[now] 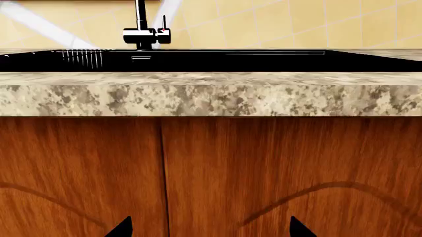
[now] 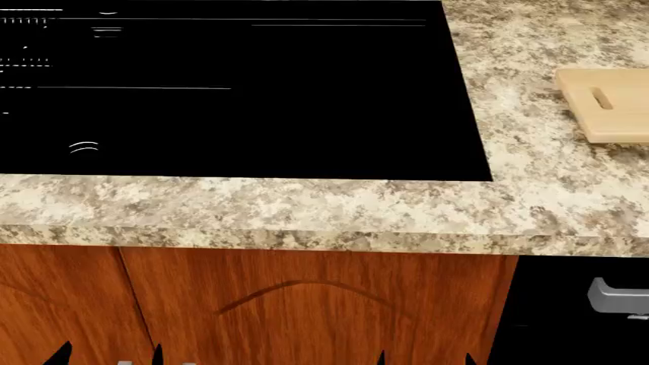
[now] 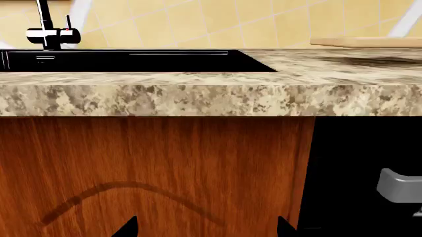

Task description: Place the cherry and the sweet potato on separate cutting boards.

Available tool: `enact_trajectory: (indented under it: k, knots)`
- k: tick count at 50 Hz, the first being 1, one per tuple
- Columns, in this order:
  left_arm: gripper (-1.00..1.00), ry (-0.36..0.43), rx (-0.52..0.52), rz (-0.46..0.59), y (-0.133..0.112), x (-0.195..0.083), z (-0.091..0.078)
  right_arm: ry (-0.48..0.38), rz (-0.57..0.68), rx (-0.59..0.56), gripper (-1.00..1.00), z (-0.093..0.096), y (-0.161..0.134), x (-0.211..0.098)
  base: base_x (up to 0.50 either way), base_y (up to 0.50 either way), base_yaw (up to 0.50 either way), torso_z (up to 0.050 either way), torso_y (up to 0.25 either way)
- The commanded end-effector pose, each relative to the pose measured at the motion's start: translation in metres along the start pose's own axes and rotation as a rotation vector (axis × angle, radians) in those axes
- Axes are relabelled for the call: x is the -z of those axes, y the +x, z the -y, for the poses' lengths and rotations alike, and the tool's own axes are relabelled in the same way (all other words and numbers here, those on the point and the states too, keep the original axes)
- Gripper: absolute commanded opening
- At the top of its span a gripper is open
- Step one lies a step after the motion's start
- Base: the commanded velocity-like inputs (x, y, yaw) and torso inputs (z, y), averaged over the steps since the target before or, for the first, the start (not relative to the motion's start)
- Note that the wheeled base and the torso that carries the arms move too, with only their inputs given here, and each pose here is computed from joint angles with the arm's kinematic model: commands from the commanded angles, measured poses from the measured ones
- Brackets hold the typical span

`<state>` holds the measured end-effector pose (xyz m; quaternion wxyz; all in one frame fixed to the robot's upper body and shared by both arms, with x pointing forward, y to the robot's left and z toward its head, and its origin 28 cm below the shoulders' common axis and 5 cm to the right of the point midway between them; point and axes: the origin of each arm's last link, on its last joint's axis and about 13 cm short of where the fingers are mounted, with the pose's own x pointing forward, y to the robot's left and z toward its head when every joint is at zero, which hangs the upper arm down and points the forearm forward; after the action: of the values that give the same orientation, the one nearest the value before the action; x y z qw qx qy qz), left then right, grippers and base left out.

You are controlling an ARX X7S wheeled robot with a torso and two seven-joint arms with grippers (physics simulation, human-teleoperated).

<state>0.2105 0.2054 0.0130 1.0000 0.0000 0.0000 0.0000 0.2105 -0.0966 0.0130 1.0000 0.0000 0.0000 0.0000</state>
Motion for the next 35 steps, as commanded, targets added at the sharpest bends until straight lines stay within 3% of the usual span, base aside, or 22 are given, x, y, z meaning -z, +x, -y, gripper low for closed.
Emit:
enact_trajectory:
  k: [1, 2, 5, 35]
  knots:
    - [1.00, -0.006, 0.014, -0.001, 0.000, 0.001, 0.001, 0.011, 0.007, 0.001, 1.00, 0.000, 0.000, -0.001, 0.00, 0.00, 0.00, 0.000, 0.000]
    - [1.00, 0.064, 0.042, 0.019, -0.006, 0.006, 0.011, -0.064, -0.020, 0.030, 1.00, 0.005, -0.002, 0.003, 0.00, 0.00, 0.00, 0.000, 0.000]
    - [1.00, 0.084, 0.043, 0.023, -0.006, 0.007, 0.011, -0.092, -0.006, 0.055, 1.00, 0.006, -0.003, 0.000, 0.00, 0.00, 0.00, 0.000, 0.000]
    - [1.00, 0.038, -0.023, 0.035, -0.003, 0.002, 0.005, -0.020, 0.017, 0.006, 1.00, 0.001, 0.000, 0.000, 0.00, 0.00, 0.00, 0.000, 0.000]
